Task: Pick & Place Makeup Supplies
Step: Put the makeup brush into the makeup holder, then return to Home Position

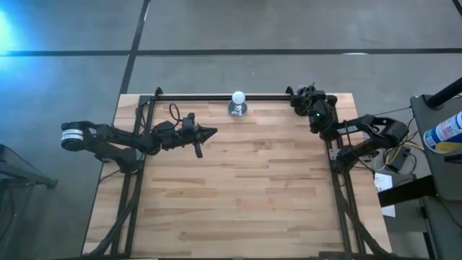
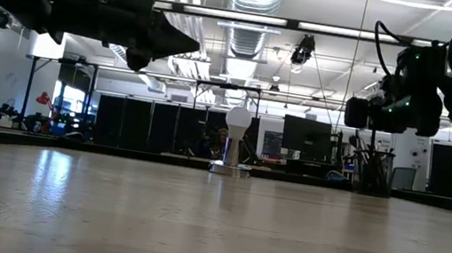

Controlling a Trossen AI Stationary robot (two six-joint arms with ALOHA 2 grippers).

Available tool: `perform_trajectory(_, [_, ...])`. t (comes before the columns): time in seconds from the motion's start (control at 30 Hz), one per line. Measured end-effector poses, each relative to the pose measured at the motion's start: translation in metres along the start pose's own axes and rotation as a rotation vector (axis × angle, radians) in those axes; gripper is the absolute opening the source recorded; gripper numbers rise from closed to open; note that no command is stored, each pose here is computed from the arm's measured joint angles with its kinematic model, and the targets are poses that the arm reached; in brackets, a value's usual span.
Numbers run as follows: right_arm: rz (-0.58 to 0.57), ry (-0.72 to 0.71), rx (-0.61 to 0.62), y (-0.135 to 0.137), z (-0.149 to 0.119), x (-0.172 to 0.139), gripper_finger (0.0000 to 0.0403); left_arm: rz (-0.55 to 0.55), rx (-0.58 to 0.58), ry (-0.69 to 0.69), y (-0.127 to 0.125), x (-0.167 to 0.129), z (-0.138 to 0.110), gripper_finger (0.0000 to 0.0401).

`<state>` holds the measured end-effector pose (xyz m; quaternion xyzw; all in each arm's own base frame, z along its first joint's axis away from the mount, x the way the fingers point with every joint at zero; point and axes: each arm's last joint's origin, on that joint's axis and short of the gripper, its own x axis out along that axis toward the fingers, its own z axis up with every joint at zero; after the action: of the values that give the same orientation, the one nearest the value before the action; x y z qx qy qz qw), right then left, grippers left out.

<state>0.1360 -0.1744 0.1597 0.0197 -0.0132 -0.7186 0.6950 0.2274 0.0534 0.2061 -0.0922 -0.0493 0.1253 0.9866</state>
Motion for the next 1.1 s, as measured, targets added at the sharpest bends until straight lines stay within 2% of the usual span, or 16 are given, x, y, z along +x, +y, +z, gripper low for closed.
perform_trajectory(0.5, [0.031,0.104,-0.020,0.006,-0.004,-0.003,0.0025,-0.018,-0.016,0.004,-0.001,0.000,0.000,0.0000])
perform_trajectory(0.7, [0.014,0.182,-0.059,0.013,0.001,0.003,0.0062,-0.019,-0.051,0.005,-0.001,0.000,0.000,0.0000])
perform_trajectory(0.87, [0.012,0.266,-0.112,0.020,0.018,0.009,0.0100,-0.018,-0.071,0.005,0.000,0.000,0.000,0.0001])
perform_trajectory(0.93, [0.056,0.305,-0.146,0.022,0.029,0.010,0.0108,-0.017,-0.071,0.005,0.000,0.000,0.000,0.0003])
perform_trajectory(1.1, [0.133,0.422,-0.208,0.020,0.058,0.017,0.0096,-0.012,-0.058,0.011,0.000,0.000,-0.001,0.0004])
